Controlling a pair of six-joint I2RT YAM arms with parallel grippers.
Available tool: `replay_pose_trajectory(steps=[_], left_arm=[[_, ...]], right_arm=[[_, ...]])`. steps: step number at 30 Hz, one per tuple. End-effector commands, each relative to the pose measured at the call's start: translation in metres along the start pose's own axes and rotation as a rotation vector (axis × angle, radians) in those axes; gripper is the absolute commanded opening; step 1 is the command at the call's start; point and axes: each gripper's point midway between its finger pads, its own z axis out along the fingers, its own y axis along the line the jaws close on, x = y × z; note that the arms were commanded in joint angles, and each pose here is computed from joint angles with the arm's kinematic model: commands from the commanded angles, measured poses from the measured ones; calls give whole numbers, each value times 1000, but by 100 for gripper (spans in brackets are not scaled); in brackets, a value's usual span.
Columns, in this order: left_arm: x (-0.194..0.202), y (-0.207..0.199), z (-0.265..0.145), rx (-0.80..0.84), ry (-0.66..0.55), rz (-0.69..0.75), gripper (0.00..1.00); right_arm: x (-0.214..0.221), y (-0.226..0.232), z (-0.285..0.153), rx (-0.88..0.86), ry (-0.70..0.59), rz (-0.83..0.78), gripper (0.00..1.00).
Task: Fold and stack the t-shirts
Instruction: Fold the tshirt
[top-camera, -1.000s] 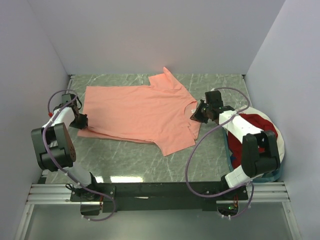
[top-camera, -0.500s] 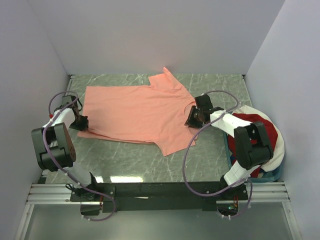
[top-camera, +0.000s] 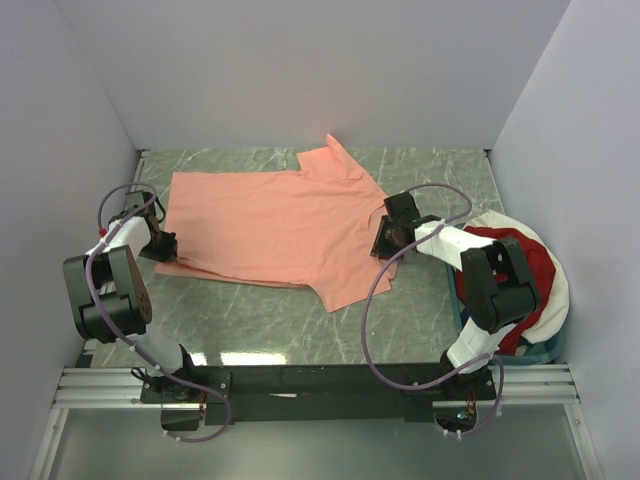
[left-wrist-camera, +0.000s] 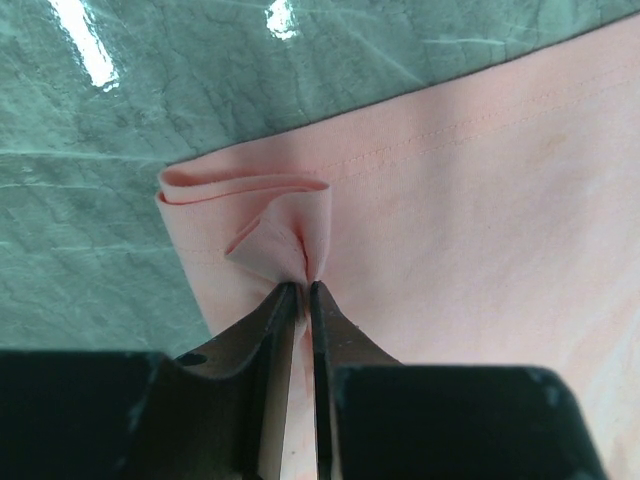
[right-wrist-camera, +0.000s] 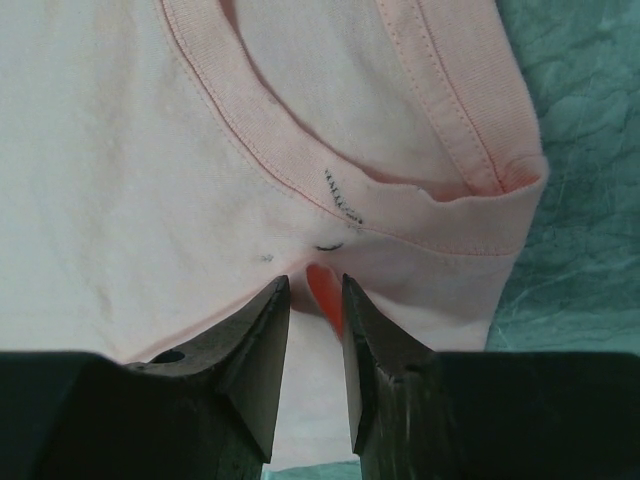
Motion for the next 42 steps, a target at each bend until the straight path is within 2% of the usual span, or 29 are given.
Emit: replay_pose_trajectory(steps=[1, 6, 9, 10, 11, 24, 42], left_arm=[[-2, -5, -5, 24, -13, 18, 18], [-2, -4, -7, 25, -15, 18, 18], [-3, -4, -10, 29, -21, 18, 18], [-2, -3, -10, 28, -21, 20, 18], [-2, -3, -11, 32, -23, 20, 18], [-9, -3, -25, 33, -47, 33, 18], [-27, -33, -40, 59, -59, 22, 15]], right_arm=[[-4, 5, -1, -9, -25, -27, 35], [2, 12, -1, -31, -13, -36, 30], [1, 15, -5, -47, -20, -36, 16], [-1, 17, -8, -54, -29, -38, 4], [-1, 16, -10, -53, -30, -36, 0], [-42, 22, -59, -106, -171, 19, 0], [-74, 12, -66, -149, -189, 92, 0]])
